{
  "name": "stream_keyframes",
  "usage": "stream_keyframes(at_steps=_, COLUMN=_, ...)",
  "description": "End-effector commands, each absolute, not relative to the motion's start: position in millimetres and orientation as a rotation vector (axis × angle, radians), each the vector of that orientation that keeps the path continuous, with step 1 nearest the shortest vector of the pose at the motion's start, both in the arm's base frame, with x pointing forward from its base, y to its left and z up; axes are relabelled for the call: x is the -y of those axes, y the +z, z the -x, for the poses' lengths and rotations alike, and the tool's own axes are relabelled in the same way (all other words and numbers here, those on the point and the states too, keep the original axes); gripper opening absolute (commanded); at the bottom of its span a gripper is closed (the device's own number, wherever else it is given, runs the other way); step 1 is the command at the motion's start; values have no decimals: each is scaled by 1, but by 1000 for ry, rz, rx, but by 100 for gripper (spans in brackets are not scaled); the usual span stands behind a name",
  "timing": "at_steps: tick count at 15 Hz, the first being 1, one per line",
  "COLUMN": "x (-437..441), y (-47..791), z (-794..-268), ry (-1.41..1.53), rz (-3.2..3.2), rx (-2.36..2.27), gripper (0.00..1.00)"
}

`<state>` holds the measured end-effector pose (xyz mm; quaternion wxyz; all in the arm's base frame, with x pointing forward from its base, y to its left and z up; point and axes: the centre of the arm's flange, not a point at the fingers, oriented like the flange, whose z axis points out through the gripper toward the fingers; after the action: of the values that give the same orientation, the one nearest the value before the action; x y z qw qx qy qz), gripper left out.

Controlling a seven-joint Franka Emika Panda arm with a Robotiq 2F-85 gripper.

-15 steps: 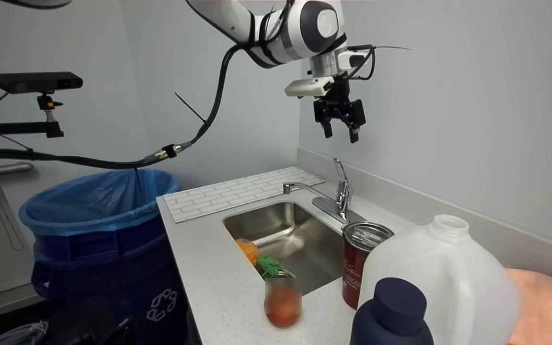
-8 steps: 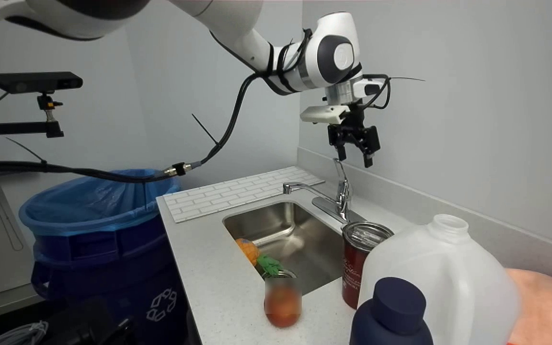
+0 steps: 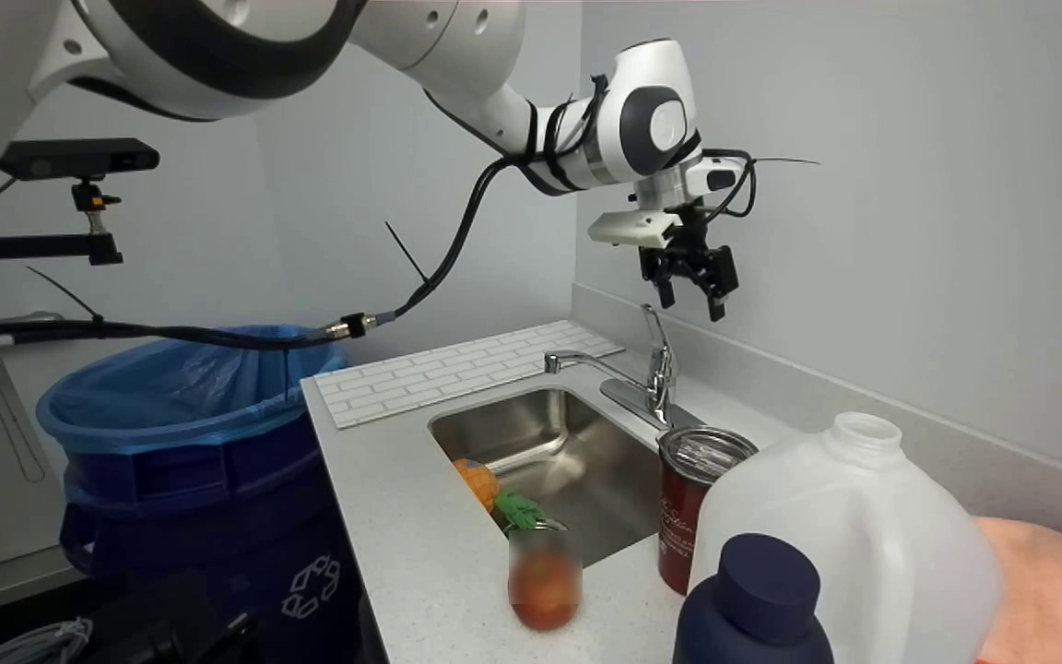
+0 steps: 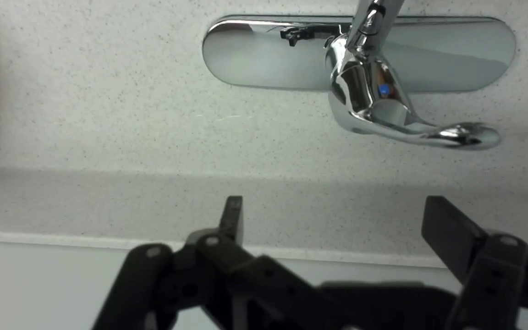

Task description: Push the faucet handle downwards.

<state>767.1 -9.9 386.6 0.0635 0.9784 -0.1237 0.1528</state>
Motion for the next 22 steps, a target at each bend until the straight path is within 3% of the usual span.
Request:
stream_keyframes(at_steps=1, x=14, y=379, z=-777, ry=425, rz=-2973, rx=360, gripper=100)
stream_keyframes(at_steps=22, x=23, y=322, z=-714, ry=99, rz=-2985, rx=333, gripper=100)
